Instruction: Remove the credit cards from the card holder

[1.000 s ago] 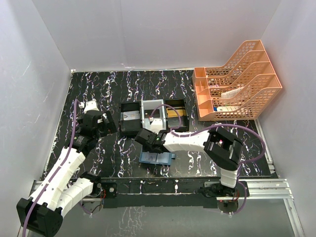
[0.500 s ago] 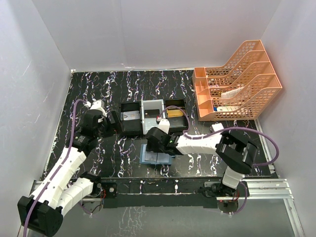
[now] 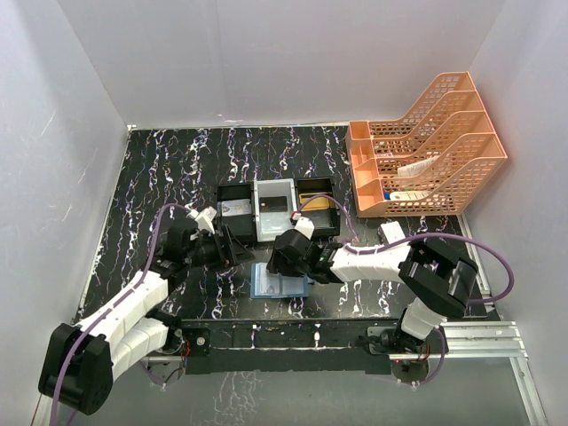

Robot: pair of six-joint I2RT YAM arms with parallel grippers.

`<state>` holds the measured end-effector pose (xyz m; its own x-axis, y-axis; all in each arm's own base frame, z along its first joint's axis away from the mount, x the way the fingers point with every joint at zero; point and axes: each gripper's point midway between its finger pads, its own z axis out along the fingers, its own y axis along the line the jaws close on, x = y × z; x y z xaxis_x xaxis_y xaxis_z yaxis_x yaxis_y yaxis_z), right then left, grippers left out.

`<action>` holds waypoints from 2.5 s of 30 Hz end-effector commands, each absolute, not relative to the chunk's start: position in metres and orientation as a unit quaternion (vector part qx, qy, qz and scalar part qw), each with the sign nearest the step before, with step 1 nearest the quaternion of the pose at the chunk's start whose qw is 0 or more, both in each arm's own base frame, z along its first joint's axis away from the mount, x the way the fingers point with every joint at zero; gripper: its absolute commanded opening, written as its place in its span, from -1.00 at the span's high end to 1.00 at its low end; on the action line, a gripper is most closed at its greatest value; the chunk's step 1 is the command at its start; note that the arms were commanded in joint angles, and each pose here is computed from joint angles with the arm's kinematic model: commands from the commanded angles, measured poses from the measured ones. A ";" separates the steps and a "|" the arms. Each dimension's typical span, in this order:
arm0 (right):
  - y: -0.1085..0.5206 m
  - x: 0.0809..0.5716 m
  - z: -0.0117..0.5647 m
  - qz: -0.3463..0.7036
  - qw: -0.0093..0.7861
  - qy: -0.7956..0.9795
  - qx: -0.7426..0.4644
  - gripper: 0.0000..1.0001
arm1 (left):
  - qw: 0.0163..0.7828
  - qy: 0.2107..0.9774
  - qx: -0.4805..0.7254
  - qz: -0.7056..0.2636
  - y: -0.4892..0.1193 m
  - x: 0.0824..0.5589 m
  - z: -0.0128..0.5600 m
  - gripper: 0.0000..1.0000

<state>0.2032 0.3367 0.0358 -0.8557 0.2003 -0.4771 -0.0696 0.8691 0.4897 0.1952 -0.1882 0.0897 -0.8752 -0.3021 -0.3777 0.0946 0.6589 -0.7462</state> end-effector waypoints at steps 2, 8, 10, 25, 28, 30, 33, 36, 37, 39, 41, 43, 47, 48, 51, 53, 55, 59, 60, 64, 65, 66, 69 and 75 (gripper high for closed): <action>0.347 0.208 0.052 0.266 0.275 0.923 0.030 -0.02 | 0.252 0.881 -0.062 -0.396 -0.188 0.198 0.094 -0.38; 0.348 0.208 0.043 0.196 0.280 0.940 -0.003 -0.20 | 0.297 0.892 -0.149 -0.305 -0.150 0.205 0.088 -0.41; 0.350 0.207 0.038 0.169 0.281 0.945 -0.014 -0.23 | 0.309 0.889 -0.165 -0.293 -0.143 0.205 0.091 -0.42; 0.354 0.203 0.016 0.062 0.296 0.951 -0.067 -0.29 | 0.328 0.889 -0.185 -0.260 -0.126 0.204 0.096 -0.50; 0.353 0.202 0.013 0.058 0.297 0.950 -0.079 -0.29 | 0.331 0.889 -0.186 -0.256 -0.124 0.203 0.097 -0.50; 0.351 0.203 0.012 0.054 0.298 0.950 -0.079 -0.26 | 0.334 0.888 -0.186 -0.255 -0.123 0.203 0.098 -0.50; 0.357 0.201 0.015 0.073 0.295 0.949 -0.084 -0.15 | 0.333 0.888 -0.182 -0.258 -0.125 0.202 0.098 -0.48; 0.370 0.194 0.017 0.127 0.278 0.948 -0.090 -0.08 | 0.333 0.881 -0.131 -0.311 -0.145 0.202 0.103 -0.48; 0.372 0.192 0.017 0.145 0.270 0.948 -0.085 -0.08 | 0.329 0.874 -0.110 -0.339 -0.156 0.202 0.108 -0.46; 0.372 0.190 0.015 0.174 0.255 0.949 -0.071 -0.08 | 0.311 0.868 -0.085 -0.378 -0.173 0.199 0.112 -0.39; 0.369 0.191 0.016 0.189 0.250 0.948 -0.056 -0.07 | 0.292 0.866 -0.068 -0.400 -0.181 0.194 0.110 -0.31; 0.363 0.194 0.018 0.200 0.247 0.947 -0.041 -0.05 | 0.284 0.863 -0.060 -0.412 -0.185 0.189 0.107 -0.21; 0.364 0.194 0.016 0.248 0.229 0.941 -0.018 -0.03 | 0.270 0.846 -0.051 -0.457 -0.197 0.180 0.106 -0.07; 0.365 0.193 0.015 0.257 0.221 0.941 -0.015 -0.02 | 0.265 0.846 -0.052 -0.460 -0.198 0.178 0.103 -0.02; 0.365 0.191 0.014 0.264 0.209 0.942 -0.011 -0.02 | 0.256 0.849 -0.045 -0.460 -0.201 0.173 0.095 0.07; 0.364 0.190 0.013 0.262 0.207 0.943 -0.010 -0.02 | 0.250 0.852 -0.036 -0.459 -0.204 0.169 0.089 0.10; 0.366 0.190 0.012 0.263 0.204 0.943 -0.011 -0.02 | 0.243 0.856 -0.030 -0.456 -0.206 0.165 0.083 0.14; 0.365 0.189 0.009 0.258 0.199 0.945 -0.011 -0.02 | 0.239 0.858 -0.033 -0.453 -0.209 0.157 0.072 0.19; 0.365 0.189 0.009 0.258 0.199 0.945 -0.011 -0.02 | 0.237 0.858 -0.036 -0.454 -0.209 0.155 0.070 0.20; 0.365 0.189 0.008 0.256 0.198 0.946 -0.010 -0.02 | 0.229 0.858 -0.051 -0.456 -0.208 0.149 0.061 0.23; 0.364 0.188 0.008 0.256 0.198 0.946 -0.010 -0.02 | 0.229 0.859 -0.052 -0.456 -0.208 0.149 0.059 0.24; 0.364 0.188 0.008 0.256 0.198 0.946 -0.010 -0.02 | 0.229 0.859 -0.052 -0.456 -0.208 0.148 0.058 0.24; 0.364 0.188 0.009 0.257 0.197 0.946 -0.010 -0.02 | 0.230 0.857 -0.053 -0.458 -0.209 0.149 0.056 0.23; 0.366 0.188 0.013 0.264 0.199 0.944 -0.012 -0.02 | 0.238 0.837 -0.061 -0.489 -0.223 0.159 0.068 0.24</action>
